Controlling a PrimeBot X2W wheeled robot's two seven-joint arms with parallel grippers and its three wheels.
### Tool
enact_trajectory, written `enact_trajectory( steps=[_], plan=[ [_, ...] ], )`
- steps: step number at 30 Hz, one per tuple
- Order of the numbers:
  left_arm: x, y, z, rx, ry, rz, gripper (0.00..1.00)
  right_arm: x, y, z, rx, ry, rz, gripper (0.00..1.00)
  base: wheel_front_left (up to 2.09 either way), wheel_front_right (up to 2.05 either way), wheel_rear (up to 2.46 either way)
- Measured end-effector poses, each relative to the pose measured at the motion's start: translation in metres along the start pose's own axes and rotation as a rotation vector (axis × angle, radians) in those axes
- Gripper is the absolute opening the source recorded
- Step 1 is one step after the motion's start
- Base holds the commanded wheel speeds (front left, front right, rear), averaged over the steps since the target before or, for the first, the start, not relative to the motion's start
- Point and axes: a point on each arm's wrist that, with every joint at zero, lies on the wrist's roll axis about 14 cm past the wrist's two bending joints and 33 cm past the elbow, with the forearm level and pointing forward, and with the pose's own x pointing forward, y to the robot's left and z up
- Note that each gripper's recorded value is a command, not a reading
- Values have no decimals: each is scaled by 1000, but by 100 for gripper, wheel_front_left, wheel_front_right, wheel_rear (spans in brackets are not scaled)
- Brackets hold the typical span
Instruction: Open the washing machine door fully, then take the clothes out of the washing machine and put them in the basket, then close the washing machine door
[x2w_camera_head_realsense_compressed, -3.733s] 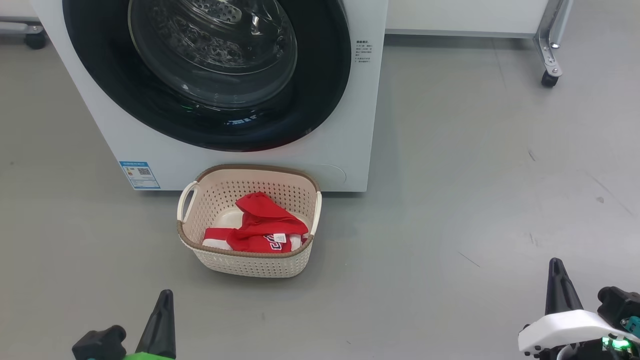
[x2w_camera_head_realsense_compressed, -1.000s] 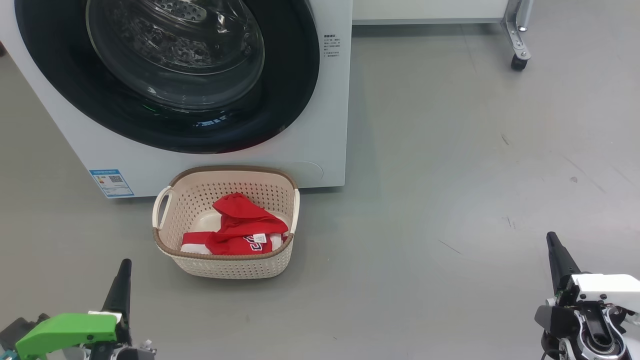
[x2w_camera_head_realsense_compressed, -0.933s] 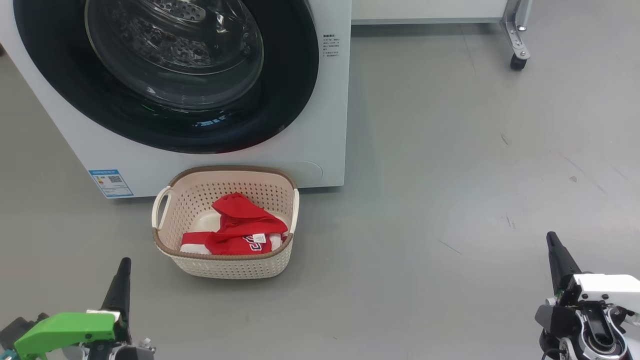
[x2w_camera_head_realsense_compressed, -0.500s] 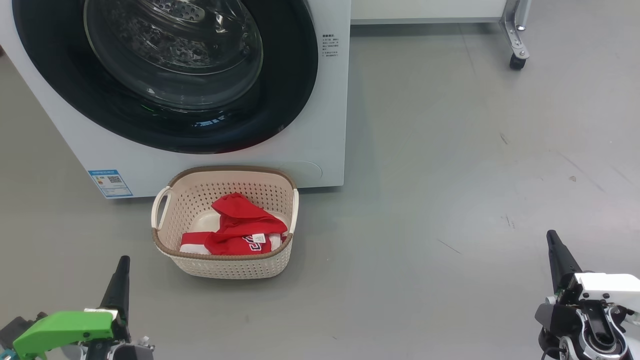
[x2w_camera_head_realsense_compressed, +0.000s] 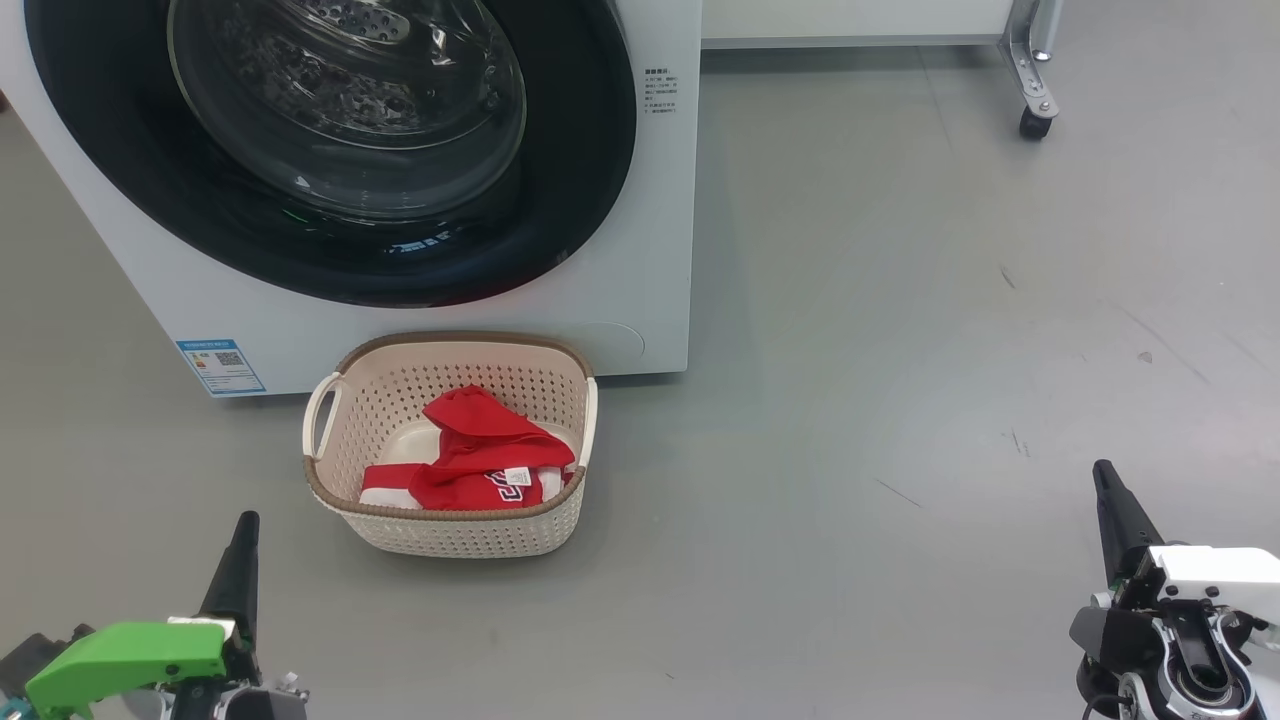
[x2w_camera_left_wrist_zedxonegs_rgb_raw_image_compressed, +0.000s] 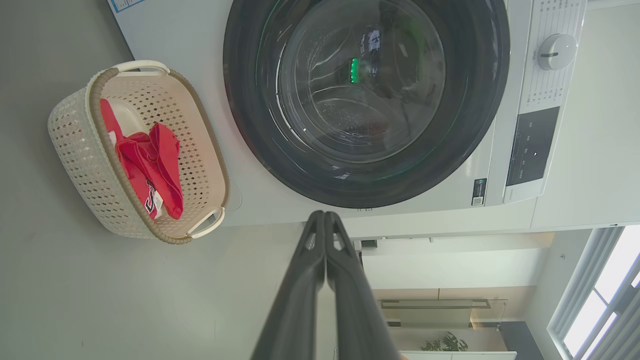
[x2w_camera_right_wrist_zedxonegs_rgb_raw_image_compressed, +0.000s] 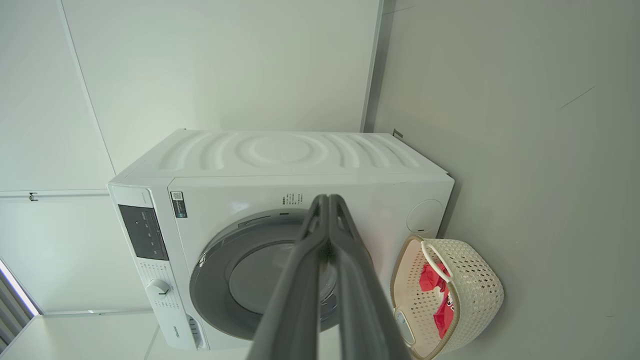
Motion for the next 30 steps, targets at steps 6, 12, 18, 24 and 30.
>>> enact_trajectory(
  steps=[6,12,18,24,30],
  plan=[
    [0,0,0,0,0,0,0,0,0,0,3,0,0,0,0,0,0],
    [0,0,0,0,-1,0,0,0,0,0,2,0,1,0,0,0,0],
    [0,0,0,0,-1,0,0,0,0,0,2,1,1,0,0,0,0],
    [0,0,1,0,-2,0,0,0,0,0,4,1,1,0,0,0,0],
    [0,0,1,-1,-3,-1,0,0,0,-1,4,2,1,0,0,0,0]
  ],
)
